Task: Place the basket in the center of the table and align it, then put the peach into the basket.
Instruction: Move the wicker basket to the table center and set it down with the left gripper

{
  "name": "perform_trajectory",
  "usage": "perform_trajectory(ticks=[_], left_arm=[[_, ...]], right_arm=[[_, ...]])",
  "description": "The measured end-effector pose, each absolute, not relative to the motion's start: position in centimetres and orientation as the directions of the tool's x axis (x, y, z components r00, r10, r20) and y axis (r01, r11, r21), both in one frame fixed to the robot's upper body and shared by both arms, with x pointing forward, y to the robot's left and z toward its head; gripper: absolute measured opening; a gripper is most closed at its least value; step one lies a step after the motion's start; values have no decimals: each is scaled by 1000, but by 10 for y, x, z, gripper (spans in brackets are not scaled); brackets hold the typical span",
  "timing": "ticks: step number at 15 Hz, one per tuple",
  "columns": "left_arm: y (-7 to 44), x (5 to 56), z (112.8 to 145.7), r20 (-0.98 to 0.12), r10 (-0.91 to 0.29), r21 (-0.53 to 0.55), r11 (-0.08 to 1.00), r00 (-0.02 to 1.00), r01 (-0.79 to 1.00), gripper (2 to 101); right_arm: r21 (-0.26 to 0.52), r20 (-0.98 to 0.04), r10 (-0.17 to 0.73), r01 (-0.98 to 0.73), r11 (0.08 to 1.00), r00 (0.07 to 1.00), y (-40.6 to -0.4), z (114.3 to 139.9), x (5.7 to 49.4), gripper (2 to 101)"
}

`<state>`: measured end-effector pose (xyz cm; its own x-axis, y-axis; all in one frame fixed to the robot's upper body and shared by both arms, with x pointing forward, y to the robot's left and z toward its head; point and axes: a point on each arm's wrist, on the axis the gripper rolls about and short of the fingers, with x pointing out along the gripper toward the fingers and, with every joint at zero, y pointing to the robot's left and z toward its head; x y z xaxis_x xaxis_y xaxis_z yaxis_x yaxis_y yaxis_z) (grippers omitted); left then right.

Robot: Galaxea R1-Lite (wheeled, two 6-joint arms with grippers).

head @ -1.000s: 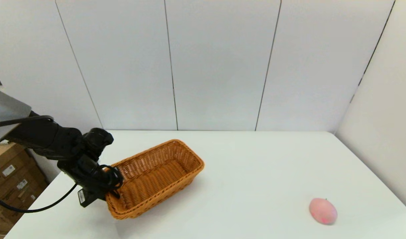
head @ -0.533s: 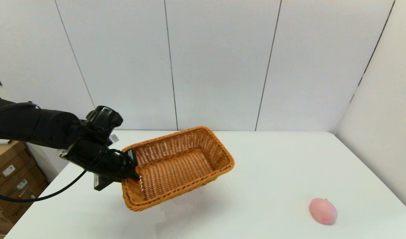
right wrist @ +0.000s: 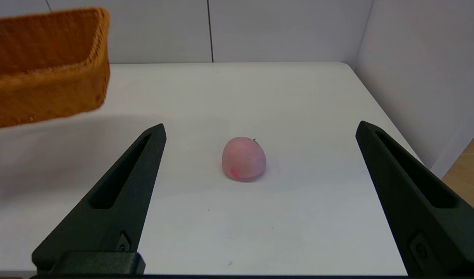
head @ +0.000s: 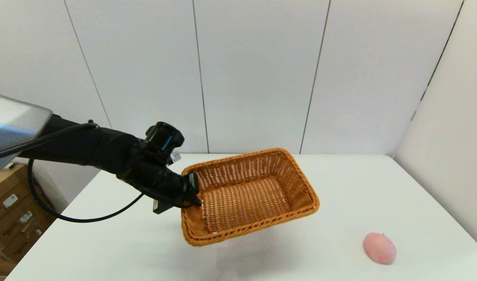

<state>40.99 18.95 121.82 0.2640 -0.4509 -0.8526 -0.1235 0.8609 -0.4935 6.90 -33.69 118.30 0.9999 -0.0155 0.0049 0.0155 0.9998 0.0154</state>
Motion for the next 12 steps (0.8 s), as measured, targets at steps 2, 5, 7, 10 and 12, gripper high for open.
perform_trajectory(ticks=[2, 5, 7, 10, 12], left_arm=[[188, 410, 1205, -863, -454, -484, 869, 220, -104, 145], [187, 408, 1195, -866, -468, -486, 871, 177, -78, 145], [185, 405, 1191, -863, -483, -496, 865, 148, -73, 145], [181, 402, 1188, -855, -504, -513, 856, 120, -61, 145], [174, 400, 1185, -858, -504, -510, 859, 100, -45, 145]], right_arm=[[15, 5, -16, 15, 1000, 1000, -337, 1183, 69, 971], [15, 5, -16, 15, 1000, 1000, -337, 1183, 69, 971], [15, 5, -16, 15, 1000, 1000, -337, 1183, 69, 971], [15, 5, -16, 15, 1000, 1000, -337, 1183, 69, 971], [15, 6, -16, 16, 1000, 1000, -337, 1183, 69, 971]])
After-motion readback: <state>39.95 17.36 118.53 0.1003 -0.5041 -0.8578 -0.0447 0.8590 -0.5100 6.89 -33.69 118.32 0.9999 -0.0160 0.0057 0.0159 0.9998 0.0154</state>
